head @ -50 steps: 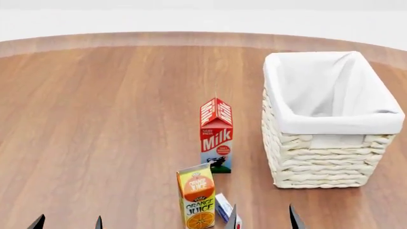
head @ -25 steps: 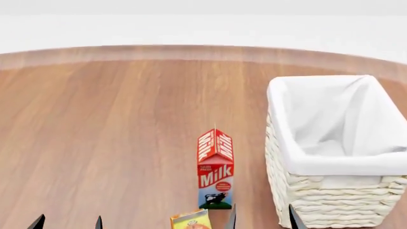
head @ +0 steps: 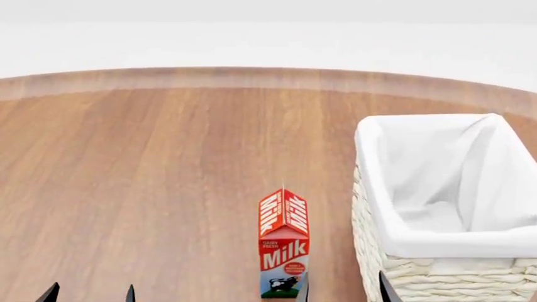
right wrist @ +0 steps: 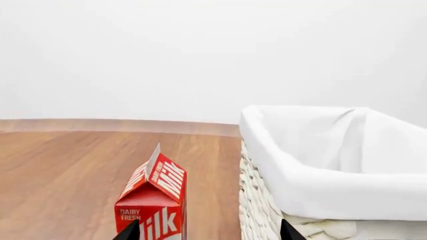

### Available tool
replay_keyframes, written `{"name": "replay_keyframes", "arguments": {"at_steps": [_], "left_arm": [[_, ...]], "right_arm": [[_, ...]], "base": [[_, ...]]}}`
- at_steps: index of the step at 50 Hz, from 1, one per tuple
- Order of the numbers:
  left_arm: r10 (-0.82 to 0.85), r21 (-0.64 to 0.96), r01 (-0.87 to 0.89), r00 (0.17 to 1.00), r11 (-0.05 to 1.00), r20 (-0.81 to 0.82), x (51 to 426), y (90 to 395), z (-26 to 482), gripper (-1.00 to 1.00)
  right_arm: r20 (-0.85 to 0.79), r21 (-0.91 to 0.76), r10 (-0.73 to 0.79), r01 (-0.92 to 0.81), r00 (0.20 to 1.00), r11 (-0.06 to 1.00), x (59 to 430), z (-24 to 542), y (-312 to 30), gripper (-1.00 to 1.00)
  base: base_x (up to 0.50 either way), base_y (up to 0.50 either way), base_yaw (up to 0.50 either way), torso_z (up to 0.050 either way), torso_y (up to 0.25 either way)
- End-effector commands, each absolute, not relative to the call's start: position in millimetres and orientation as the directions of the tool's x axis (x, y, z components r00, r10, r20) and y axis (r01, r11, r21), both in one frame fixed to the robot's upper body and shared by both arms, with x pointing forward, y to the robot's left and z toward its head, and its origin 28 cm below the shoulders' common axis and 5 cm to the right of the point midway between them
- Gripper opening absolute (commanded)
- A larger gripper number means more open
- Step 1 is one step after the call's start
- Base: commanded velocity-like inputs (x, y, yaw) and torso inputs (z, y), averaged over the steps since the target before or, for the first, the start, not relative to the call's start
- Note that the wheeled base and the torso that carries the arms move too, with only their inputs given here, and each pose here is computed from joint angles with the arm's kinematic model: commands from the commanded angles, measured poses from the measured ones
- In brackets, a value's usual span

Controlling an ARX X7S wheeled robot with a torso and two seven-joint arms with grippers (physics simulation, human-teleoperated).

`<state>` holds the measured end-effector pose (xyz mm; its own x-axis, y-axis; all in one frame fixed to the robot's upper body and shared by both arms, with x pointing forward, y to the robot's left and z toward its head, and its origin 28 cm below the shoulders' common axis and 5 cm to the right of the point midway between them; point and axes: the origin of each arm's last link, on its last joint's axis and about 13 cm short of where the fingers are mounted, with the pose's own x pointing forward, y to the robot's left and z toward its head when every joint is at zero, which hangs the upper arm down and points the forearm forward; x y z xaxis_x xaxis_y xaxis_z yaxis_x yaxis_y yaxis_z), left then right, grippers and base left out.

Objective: Pick up the orange juice, and put it in the basket.

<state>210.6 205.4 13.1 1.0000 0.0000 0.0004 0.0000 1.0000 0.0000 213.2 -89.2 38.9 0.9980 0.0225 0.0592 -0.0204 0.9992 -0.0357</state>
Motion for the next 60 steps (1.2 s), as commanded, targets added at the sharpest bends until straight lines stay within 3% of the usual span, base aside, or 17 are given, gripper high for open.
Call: {"name": "replay_keyframes", "arguments": {"at_steps": [1, 19, 60], "left_arm": [[0.0, 0.0, 0.0, 1.0, 1.0, 0.0, 211, 205, 13, 1.0], [0.0, 0.0, 0.0, 1.0, 1.0, 0.0, 211, 205, 13, 1.0], [0.0, 0.0, 0.0, 1.0, 1.0, 0.0, 211, 205, 13, 1.0]], "right_arm": [[0.059, -0.034, 0.068, -0.066, 0.996, 0.997, 204, 41, -84, 1.0], [0.055, -0.054, 0.176, -0.173, 0.983, 0.983, 182, 40, -68, 1.0], [-0.001, -0.076, 0.252, -0.252, 0.968, 0.965, 170, 12, -56, 1.0]], "base": [[0.0, 0.0, 0.0, 0.0, 0.0], [0.0, 0.0, 0.0, 0.0, 0.0], [0.0, 0.0, 0.0, 0.0, 0.0]]}}
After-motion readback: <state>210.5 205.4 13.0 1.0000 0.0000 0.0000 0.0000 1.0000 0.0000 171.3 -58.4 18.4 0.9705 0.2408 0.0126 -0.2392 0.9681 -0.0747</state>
